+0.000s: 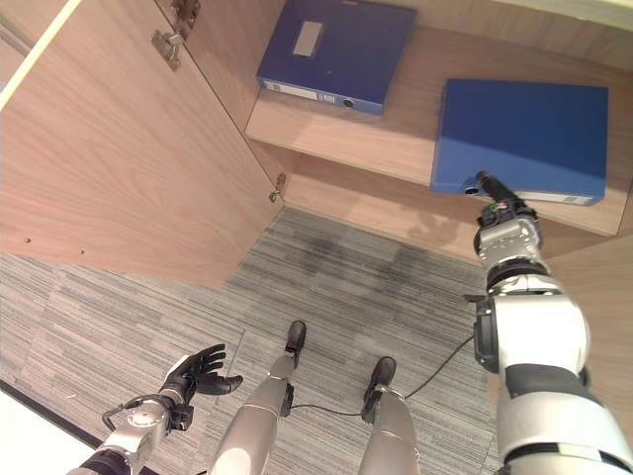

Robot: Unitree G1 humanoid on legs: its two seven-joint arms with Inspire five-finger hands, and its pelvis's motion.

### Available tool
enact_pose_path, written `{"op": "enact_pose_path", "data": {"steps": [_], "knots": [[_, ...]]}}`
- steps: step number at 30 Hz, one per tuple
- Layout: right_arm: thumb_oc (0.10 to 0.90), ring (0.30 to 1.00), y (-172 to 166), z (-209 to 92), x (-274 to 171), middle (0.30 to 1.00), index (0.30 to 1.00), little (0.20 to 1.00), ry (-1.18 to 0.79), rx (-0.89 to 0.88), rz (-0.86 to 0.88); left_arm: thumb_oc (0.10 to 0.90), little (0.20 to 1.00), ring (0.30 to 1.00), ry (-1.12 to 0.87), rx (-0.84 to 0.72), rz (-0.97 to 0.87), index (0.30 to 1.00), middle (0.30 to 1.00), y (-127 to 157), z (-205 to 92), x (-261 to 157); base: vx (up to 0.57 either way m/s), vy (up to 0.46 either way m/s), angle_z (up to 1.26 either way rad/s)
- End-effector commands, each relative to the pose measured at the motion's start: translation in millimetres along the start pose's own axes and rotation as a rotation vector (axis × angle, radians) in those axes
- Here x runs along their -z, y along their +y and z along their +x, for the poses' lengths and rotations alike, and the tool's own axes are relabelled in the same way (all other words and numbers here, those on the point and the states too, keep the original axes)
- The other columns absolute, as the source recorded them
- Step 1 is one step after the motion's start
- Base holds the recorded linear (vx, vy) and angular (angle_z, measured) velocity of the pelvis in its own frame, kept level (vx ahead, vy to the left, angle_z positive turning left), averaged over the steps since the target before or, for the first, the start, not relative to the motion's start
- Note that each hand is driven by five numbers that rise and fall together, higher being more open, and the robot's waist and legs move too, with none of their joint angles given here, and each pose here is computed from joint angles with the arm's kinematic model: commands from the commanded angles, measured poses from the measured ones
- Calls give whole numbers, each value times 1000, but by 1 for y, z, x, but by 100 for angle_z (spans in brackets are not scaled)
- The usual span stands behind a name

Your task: Put the empty folder in the office cabinet

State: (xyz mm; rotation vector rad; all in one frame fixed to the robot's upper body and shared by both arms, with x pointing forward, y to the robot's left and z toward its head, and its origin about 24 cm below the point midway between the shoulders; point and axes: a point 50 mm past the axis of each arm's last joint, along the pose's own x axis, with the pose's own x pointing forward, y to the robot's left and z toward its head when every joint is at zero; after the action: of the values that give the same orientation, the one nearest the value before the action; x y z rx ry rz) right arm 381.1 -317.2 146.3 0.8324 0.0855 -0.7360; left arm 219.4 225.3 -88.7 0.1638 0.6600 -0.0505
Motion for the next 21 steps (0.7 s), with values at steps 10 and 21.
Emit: {"op": "enact_pose_path", "data": {"steps": [10,21], "knots": [[800,900,-16,-12,70,900,900,900,-10,-187,-165,800,900,900,70,-71,-81,900,900,2,0,16,31,25,-3],[400,300,-16,-19,87,300,300,300,-3,-234,-222,800,900,900,98,-96,-95,900,900,-1,2,20,-5,22,-8]]}}
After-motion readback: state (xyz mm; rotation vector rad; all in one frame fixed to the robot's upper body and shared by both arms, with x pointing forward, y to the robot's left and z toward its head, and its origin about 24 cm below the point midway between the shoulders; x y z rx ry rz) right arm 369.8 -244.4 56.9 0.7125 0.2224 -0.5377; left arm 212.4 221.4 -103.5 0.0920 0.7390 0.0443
